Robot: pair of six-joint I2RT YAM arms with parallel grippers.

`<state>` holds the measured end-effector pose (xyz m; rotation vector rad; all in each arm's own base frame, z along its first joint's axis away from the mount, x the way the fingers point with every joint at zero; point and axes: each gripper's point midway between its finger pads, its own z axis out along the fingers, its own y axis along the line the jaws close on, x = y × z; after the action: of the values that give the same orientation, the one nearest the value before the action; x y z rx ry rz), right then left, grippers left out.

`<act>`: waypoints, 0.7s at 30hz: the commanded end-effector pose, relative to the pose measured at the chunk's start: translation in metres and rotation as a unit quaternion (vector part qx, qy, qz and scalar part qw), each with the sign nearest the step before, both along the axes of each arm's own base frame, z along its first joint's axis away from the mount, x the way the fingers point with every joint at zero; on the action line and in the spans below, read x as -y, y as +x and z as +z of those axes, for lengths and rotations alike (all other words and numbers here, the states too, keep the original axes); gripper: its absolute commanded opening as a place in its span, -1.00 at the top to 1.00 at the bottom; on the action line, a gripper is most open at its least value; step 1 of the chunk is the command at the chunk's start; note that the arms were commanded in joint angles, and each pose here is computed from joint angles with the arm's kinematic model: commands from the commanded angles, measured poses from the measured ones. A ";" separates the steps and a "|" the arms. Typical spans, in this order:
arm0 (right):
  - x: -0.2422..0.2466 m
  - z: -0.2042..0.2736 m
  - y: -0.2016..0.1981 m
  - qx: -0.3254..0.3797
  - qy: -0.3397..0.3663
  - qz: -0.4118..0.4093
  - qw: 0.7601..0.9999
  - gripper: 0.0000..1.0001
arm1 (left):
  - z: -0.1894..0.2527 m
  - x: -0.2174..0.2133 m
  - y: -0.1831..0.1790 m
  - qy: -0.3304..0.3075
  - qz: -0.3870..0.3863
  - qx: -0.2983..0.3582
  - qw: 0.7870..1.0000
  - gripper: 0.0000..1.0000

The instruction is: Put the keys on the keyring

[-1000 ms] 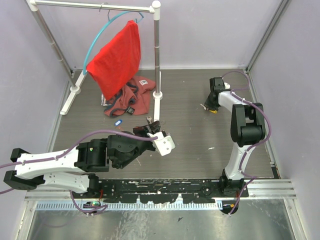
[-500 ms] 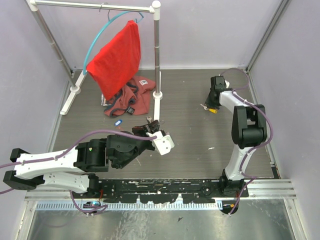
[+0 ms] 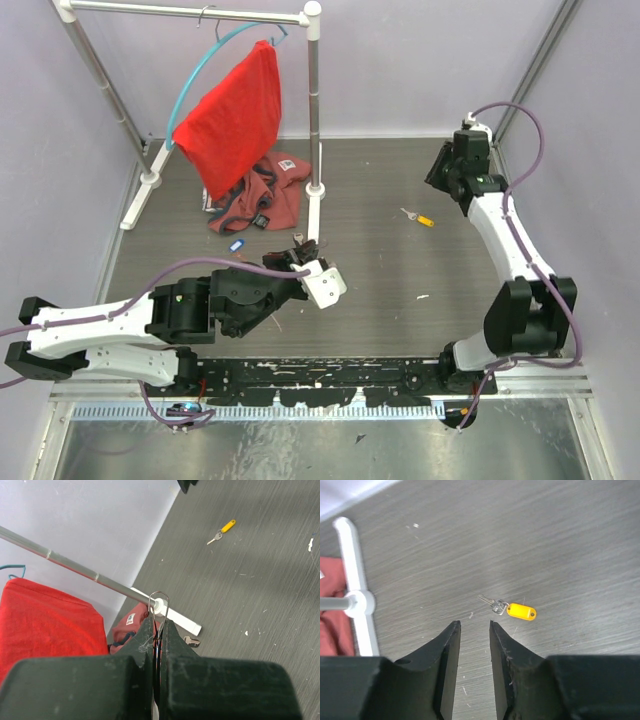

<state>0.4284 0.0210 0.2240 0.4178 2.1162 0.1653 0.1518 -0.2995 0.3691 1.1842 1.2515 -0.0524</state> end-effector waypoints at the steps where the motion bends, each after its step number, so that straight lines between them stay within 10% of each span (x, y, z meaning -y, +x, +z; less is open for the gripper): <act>1: 0.011 -0.060 0.005 -0.090 0.013 -0.058 0.994 0.28 | 0.015 -0.005 -0.002 -0.035 0.002 -0.005 0.999 1.00; 21: 0.003 -0.152 0.044 -0.186 0.045 -0.084 0.978 0.22 | 0.013 -0.012 -0.002 -0.038 0.007 -0.014 0.999 1.00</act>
<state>0.4605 0.0176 0.0650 0.7295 2.4584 0.0771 0.1502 -0.2920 0.3733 1.1493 1.2716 -0.0889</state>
